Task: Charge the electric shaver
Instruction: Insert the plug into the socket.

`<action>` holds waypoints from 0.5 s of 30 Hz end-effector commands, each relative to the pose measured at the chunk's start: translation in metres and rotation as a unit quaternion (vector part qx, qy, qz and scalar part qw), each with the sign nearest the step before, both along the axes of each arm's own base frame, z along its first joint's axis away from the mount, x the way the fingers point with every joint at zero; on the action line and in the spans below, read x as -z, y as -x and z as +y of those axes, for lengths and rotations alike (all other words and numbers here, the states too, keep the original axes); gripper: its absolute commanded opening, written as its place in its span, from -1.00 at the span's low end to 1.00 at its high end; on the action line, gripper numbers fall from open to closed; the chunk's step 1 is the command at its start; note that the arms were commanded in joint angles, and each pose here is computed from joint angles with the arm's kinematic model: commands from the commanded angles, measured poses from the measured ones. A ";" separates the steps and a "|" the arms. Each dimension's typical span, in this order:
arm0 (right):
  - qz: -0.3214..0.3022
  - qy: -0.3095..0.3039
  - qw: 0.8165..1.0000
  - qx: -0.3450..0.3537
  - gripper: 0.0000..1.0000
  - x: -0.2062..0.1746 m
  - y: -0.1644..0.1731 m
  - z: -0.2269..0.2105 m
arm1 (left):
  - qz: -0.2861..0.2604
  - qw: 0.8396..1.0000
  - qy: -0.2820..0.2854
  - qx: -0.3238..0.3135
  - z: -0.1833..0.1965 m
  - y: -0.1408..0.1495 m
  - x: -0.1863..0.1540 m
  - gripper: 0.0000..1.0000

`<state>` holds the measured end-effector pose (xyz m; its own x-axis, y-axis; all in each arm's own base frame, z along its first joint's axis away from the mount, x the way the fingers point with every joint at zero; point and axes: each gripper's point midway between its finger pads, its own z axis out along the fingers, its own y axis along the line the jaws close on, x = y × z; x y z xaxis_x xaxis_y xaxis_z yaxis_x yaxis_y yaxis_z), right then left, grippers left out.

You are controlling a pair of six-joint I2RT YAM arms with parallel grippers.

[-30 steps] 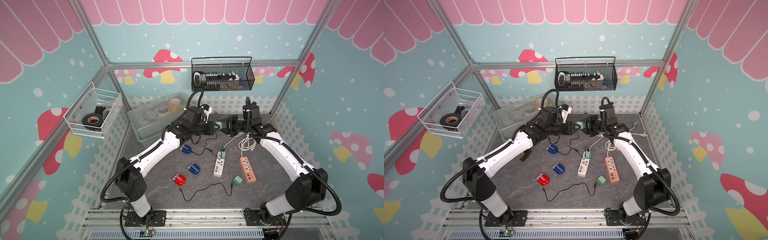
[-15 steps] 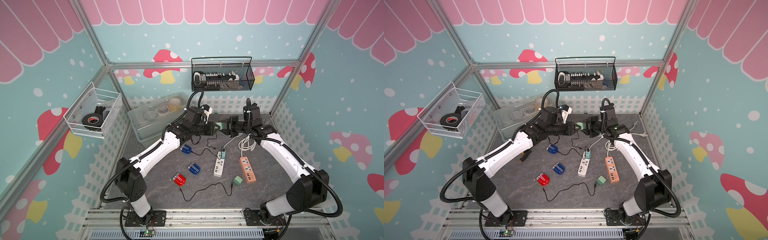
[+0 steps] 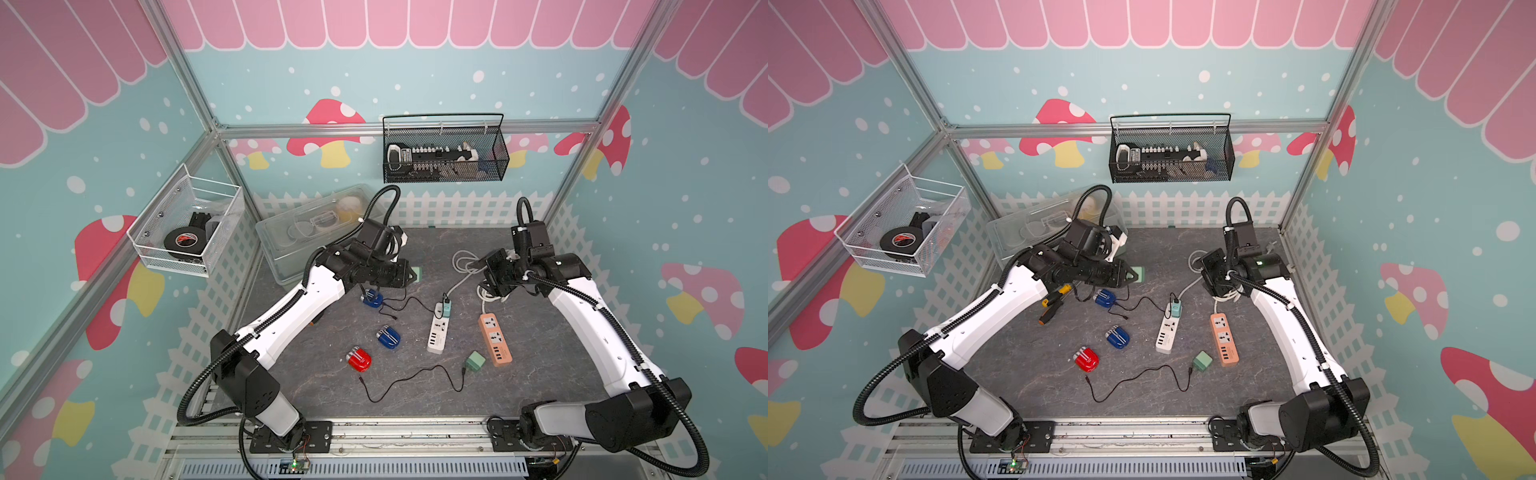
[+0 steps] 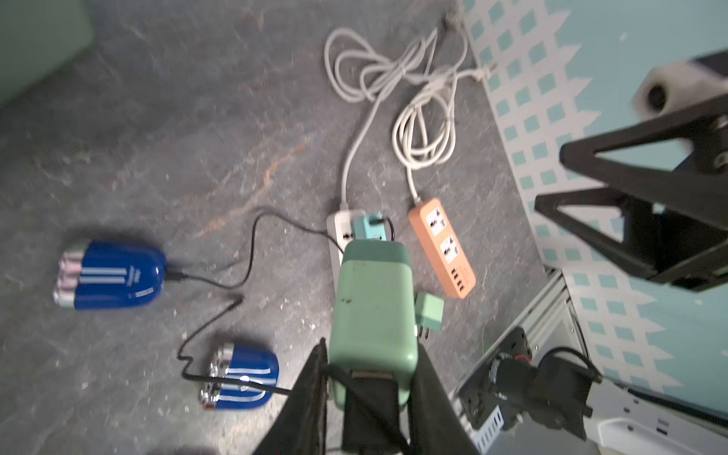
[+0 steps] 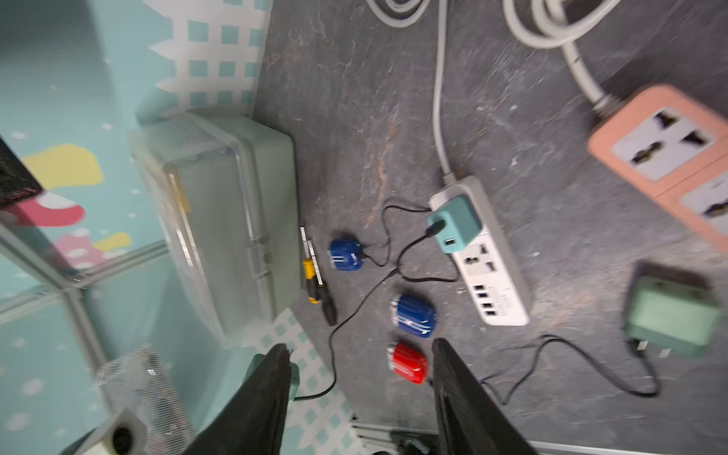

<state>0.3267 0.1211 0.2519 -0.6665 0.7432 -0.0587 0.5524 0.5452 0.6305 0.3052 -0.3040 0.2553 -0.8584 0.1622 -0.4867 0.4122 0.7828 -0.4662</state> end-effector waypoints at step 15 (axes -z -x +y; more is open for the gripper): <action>-0.036 0.189 0.971 -0.144 0.14 0.016 0.081 -0.047 | 0.149 0.975 -0.158 0.036 -0.086 0.060 0.109 -1.00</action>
<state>0.2597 0.0805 0.2466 -0.8053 0.4779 -0.3508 0.3120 0.8448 0.4348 0.2493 -0.3905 0.1476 -0.9278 0.3375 -0.1593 0.3727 0.8591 -0.3507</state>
